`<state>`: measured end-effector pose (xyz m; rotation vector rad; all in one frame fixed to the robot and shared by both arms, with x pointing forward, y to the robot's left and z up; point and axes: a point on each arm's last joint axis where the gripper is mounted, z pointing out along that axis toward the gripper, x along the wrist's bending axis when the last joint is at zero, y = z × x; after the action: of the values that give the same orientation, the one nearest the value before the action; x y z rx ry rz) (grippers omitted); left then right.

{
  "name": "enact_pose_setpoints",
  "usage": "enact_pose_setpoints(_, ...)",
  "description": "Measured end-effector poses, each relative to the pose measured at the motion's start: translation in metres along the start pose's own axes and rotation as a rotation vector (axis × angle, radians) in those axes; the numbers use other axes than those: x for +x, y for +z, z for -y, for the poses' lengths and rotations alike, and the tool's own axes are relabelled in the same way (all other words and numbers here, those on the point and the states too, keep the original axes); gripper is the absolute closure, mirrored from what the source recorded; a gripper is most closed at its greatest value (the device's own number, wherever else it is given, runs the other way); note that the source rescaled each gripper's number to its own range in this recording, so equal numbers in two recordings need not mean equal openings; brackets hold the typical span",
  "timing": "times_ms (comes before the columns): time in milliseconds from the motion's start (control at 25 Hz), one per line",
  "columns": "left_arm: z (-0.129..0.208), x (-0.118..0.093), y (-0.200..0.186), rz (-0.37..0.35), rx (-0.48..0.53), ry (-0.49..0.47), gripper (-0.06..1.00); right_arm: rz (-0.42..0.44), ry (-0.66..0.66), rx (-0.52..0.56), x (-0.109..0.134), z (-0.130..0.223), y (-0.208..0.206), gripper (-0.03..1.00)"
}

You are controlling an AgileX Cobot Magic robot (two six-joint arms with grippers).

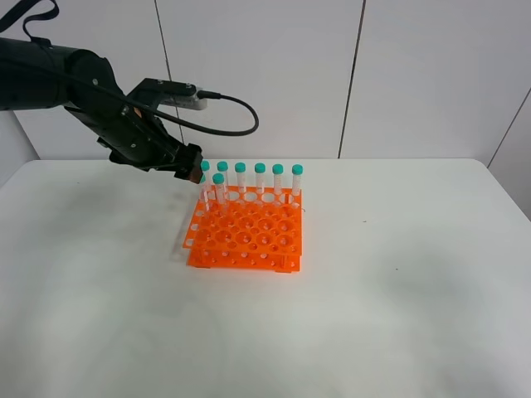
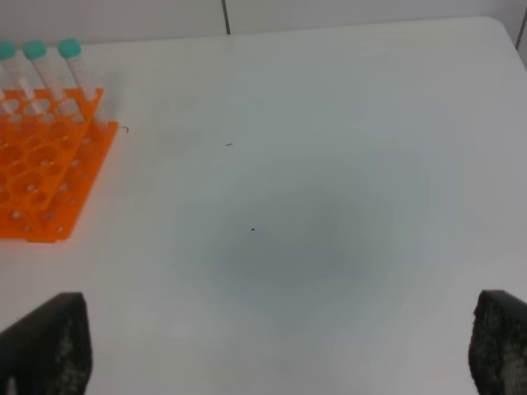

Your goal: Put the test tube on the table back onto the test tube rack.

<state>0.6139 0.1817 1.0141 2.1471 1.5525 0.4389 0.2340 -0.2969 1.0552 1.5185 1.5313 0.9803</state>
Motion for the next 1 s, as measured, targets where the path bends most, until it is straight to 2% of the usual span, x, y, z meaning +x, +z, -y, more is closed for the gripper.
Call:
enact_pose_setpoints(160, 0.012, 0.022, -0.002, -0.007, 0.129, -0.137, -0.05, 0.000, 0.000, 0.000, 0.000, 0.000, 0.000, -0.03)
enact_pose_setpoints(440, 0.042, 0.096, -0.015, -0.077, 0.334, -0.344, -0.06, 0.000, 0.000, 0.000, 0.000, 0.000, 0.000, -0.03)
enact_pose_setpoints(560, 0.053, 0.114, -0.022, -0.094, 0.377, -0.399, -0.06, 0.000, 0.000, 0.000, 0.000, 0.000, 0.000, -0.03)
enact_pose_setpoints(680, 0.062, 0.112, -0.034, -0.097, 0.378, -0.402, -0.06, 0.000, 0.000, 0.001, 0.000, 0.000, 0.000, -0.03)
enact_pose_setpoints(800, 0.080, 0.102, -0.054, -0.095, 0.377, -0.398, -0.06, 0.000, 0.000, 0.001, 0.000, 0.000, 0.000, -0.03)
enact_pose_setpoints(1000, 0.131, 0.077, -0.095, -0.098, 0.361, -0.397, -0.06, 0.000, 0.000, 0.001, 0.000, 0.000, 0.000, -0.03)
